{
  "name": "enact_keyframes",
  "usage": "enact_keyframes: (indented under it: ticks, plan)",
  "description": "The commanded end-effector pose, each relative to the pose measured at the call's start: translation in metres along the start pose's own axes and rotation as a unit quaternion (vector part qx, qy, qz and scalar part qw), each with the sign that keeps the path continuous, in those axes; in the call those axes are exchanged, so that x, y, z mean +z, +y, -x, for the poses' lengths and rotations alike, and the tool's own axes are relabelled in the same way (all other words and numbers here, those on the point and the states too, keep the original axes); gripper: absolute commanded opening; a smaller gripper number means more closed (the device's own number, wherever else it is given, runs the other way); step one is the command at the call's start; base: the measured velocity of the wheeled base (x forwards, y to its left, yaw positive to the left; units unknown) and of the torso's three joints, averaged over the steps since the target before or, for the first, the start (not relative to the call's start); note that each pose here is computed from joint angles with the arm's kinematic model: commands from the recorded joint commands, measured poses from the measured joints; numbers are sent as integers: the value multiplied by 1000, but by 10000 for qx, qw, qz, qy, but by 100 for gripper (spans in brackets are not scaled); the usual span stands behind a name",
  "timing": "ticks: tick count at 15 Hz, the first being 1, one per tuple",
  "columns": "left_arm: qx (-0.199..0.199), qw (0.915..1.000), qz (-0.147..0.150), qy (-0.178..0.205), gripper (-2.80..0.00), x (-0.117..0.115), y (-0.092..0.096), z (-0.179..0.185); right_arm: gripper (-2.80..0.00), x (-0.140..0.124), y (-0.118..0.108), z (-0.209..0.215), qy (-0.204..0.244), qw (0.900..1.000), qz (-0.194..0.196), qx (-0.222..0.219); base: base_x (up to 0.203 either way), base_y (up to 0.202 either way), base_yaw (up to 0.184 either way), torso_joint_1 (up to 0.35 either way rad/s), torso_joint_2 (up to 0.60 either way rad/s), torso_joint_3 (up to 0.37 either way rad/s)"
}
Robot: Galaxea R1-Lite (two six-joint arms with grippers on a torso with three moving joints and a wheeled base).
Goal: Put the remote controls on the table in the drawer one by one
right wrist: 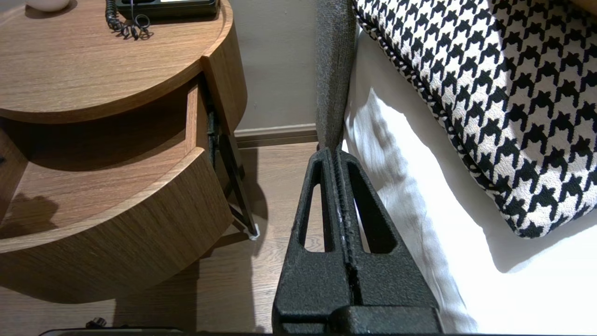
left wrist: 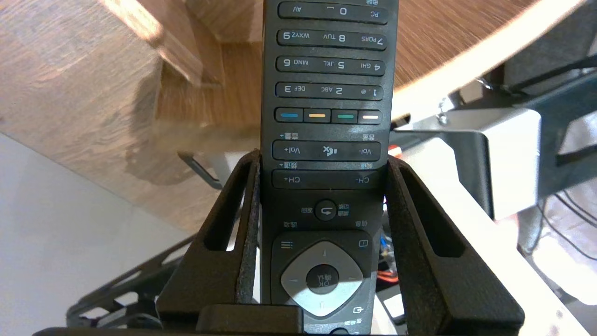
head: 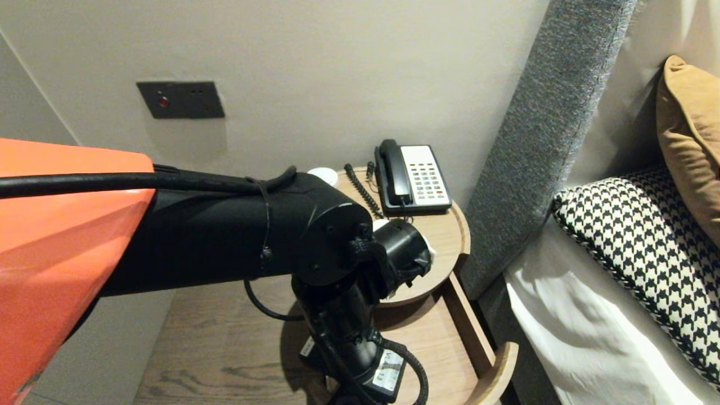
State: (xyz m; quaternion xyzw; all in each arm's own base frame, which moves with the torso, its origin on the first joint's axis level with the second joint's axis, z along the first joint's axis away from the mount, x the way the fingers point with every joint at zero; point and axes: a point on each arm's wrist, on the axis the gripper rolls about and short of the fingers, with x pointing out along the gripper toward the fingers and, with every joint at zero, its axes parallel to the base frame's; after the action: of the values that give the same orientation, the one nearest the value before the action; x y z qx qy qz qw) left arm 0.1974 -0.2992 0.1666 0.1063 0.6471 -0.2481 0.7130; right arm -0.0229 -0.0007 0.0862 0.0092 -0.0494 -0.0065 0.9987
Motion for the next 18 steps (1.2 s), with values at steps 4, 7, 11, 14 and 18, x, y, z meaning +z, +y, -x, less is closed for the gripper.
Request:
enact_keyframes:
  ticks: [4,7,11,14,18]
  plan:
    - [52,9999,-22,101,-280,19,-8,-25,-280,-11,0,-2,203,9998,-3,-3,0,0,0,0,0,0]
    - [57,10000,-28,66,-280,27,-11,-32,-280,-11,0,-2,203,9998,-3,-3,0,0,0,0,0,0]
    - [79,10000,-3,22,-280,32,-12,-39,-280,-11,0,-2,203,9998,2,-3,0,0,0,0,0,0]
    - [66,10000,43,-12,-280,39,-15,-45,-280,-11,0,-2,203,9998,-3,-3,0,0,0,0,0,0]
    - [298,9994,33,-174,-280,45,-16,-55,-280,-11,0,-2,203,9998,-3,-3,0,0,0,0,0,0]
